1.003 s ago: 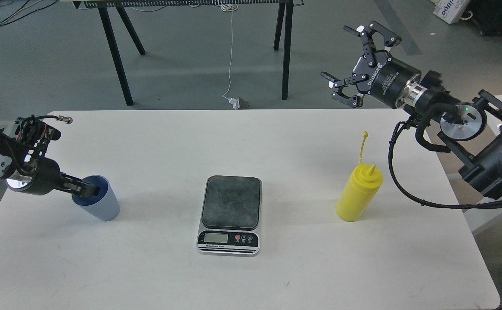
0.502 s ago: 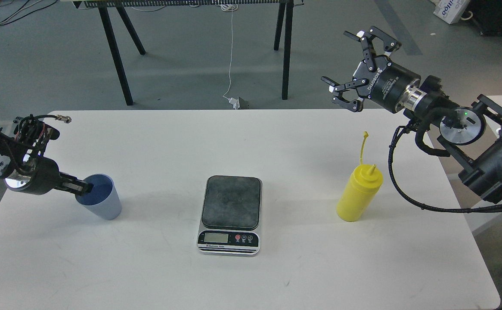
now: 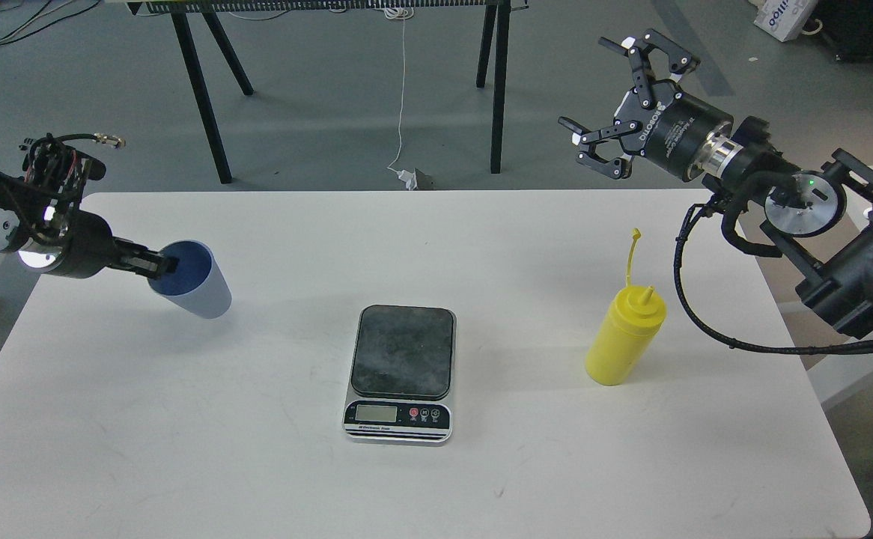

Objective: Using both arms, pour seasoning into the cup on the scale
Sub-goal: 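Lift the blue cup with the left gripper and carry it onto the scale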

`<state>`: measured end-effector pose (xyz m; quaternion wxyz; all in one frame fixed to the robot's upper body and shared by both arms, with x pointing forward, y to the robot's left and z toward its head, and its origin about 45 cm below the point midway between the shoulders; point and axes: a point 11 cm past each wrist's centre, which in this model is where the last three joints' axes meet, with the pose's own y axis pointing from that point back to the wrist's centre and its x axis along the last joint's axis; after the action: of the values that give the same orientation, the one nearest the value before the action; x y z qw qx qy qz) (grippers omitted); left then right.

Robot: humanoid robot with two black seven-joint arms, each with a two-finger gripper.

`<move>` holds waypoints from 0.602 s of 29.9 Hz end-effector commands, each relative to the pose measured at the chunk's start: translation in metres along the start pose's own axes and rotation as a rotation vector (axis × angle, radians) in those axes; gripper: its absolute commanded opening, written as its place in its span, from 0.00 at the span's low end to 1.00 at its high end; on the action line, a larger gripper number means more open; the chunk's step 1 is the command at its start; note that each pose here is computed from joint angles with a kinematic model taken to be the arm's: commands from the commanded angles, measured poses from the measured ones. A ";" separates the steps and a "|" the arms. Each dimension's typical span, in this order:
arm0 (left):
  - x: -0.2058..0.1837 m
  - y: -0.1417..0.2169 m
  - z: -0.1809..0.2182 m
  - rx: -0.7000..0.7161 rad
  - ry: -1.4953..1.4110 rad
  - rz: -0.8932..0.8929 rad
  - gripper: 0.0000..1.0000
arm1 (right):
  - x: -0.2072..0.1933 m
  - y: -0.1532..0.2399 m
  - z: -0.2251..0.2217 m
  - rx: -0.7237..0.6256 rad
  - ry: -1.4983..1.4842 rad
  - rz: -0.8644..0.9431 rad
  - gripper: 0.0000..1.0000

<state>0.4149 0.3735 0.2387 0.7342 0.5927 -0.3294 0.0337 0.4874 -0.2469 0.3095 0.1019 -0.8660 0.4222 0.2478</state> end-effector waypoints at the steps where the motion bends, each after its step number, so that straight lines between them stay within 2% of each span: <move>1: 0.029 -0.018 0.039 -0.073 -0.070 0.019 0.00 | -0.007 -0.012 -0.017 0.026 0.015 -0.004 1.00; 7: 0.061 -0.037 0.093 -0.181 -0.127 0.045 0.00 | -0.012 -0.029 -0.027 0.060 0.003 0.008 1.00; 18: 0.054 -0.056 0.162 -0.343 -0.219 -0.003 0.00 | -0.021 -0.043 -0.046 0.123 -0.032 0.009 1.00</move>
<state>0.4180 0.2061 0.2336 0.7796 0.4734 -0.4036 -0.0722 0.5254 -0.2239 0.3565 0.1587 -0.8532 0.4376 0.2355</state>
